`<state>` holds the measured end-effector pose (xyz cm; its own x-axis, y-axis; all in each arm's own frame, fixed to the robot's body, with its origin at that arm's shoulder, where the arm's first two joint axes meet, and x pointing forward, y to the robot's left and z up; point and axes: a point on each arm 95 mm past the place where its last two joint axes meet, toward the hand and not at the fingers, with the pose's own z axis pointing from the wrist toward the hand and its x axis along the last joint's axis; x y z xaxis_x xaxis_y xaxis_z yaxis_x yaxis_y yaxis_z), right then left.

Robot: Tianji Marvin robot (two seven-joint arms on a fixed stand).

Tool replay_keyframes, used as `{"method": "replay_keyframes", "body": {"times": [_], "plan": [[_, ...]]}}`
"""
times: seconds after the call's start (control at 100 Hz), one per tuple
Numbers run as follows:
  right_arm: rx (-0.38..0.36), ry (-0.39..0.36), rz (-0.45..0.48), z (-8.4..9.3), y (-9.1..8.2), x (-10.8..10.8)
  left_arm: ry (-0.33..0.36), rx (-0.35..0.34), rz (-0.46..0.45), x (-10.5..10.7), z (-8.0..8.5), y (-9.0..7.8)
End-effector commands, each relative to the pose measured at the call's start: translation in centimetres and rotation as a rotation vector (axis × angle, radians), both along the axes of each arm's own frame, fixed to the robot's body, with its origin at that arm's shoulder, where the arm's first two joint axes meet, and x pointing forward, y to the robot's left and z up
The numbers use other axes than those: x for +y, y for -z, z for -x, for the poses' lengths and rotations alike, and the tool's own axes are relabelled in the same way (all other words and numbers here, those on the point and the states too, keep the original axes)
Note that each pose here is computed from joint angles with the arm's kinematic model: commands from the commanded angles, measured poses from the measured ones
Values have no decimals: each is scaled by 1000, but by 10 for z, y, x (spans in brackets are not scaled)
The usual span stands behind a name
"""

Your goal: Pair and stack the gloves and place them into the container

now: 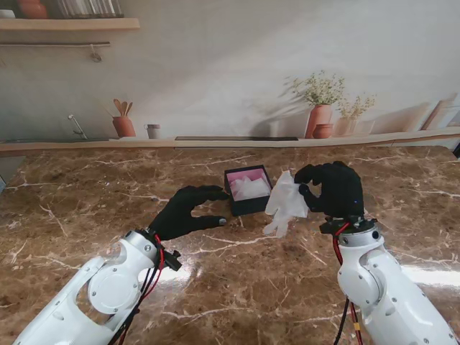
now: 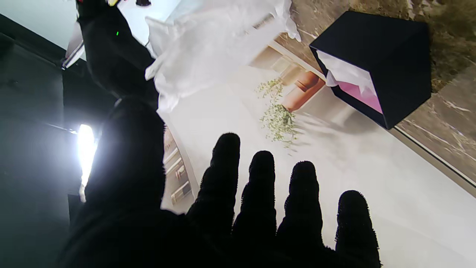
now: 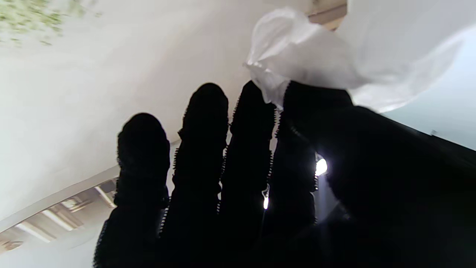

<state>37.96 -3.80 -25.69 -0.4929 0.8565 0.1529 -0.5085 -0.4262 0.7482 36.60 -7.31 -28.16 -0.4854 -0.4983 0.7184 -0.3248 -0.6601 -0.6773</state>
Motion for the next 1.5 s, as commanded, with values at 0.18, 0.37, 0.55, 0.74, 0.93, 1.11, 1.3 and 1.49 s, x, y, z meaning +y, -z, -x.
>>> {"method": "replay_keyframes", "body": {"times": [0.18, 0.37, 0.55, 0.74, 0.93, 1.11, 1.3, 1.49], "plan": [[-33, -150, -42, 12, -14, 51, 43, -37, -12, -16, 6, -5], [-31, -253, -66, 17, -12, 79, 52, -84, -26, -19, 8, -9], [-4, -296, -81, 18, -6, 90, 45, -118, 61, -21, 11, -11], [37, -318, -61, 23, 1, 88, 37, -96, 182, -22, 13, -13], [203, -300, 40, 42, 11, 62, 4, -109, 175, -16, 12, -13], [340, -253, -57, 60, 15, 43, -38, -151, 154, -12, 10, -13], [458, -140, -235, 62, 18, 51, -49, -258, 125, -15, 9, -14], [593, -125, -297, 51, 23, 62, -21, -279, 129, -18, 10, -14]]}}
